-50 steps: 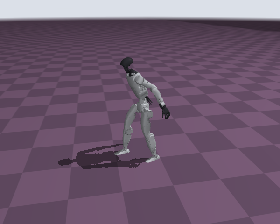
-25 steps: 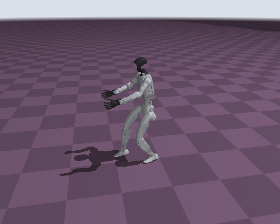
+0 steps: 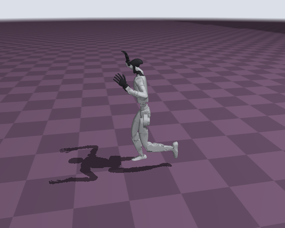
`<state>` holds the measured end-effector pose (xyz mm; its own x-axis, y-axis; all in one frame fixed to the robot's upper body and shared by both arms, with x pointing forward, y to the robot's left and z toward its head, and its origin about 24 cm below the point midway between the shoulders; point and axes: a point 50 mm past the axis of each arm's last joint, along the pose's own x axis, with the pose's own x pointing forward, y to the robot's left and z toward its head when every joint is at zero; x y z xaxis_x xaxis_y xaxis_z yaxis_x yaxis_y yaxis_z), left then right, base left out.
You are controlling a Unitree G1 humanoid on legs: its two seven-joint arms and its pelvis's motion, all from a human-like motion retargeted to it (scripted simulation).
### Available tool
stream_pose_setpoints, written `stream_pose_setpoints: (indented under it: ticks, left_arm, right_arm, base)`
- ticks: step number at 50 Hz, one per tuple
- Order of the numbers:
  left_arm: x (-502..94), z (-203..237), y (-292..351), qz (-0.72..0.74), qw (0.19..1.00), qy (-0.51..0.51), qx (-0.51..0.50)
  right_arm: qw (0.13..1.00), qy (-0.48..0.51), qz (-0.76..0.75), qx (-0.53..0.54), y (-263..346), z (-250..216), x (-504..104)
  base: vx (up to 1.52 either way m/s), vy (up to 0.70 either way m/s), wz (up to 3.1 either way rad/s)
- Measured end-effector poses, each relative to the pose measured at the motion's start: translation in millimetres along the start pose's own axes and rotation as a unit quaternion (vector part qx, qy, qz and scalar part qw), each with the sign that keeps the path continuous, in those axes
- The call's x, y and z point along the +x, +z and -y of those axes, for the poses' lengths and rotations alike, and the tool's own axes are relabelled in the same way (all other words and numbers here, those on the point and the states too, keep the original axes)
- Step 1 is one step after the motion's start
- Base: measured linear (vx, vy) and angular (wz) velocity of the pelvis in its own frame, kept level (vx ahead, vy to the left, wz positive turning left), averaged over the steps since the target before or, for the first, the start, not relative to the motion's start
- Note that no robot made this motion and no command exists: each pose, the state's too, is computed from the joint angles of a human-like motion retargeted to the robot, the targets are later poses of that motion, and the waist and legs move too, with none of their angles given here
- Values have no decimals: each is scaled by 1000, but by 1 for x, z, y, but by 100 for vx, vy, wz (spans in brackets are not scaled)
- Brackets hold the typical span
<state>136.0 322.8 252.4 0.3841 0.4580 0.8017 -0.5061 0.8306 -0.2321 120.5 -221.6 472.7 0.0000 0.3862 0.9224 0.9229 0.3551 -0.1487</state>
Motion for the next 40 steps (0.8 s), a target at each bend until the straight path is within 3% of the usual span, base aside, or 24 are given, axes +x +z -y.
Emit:
stream_pose_setpoints:
  ticks: [2, 4, 6, 10, 15, 20, 27, 35, 40]
  left_arm:
    - [-71, 0, -65, -162, 969, 169, -78]
    - [-143, 64, -117, -339, 881, 274, -185]
    - [-182, 146, -129, -458, 800, 282, -266]
    - [-177, 268, -91, -496, 771, 137, -375]
    - [-162, 349, -9, -402, 790, -120, -447]
    - [-206, 353, 5, -414, 754, -256, -442]
    - [-246, 319, -36, -421, 766, -361, -325]
    - [-254, 292, -68, -447, 772, -370, -259]
    - [-278, 277, -74, -509, 748, -347, -247]
  right_arm:
    - [991, -3, -132, -31, -46, 19, -30]
    - [948, -15, -314, -52, -96, 58, -66]
    - [860, -56, -505, -42, -142, 108, -109]
    - [705, -146, -694, -5, -170, 178, -187]
    - [674, -167, -719, 42, -169, 196, -214]
    - [718, -135, -679, 72, -170, 183, -191]
    - [768, -30, -640, 11, -173, 149, -155]
    - [774, -21, -632, 36, -186, 108, -135]
    - [775, -37, -631, 22, -184, 121, -139]
  base:
    - [-116, -9, 84]
    - [-124, 2, 220]
    - [-133, 16, 268]
    - [-129, 16, 164]
    - [-85, 12, 56]
    - [-43, 19, 70]
    - [-25, 5, 85]
    - [-2, 4, 41]
    - [17, -13, 47]
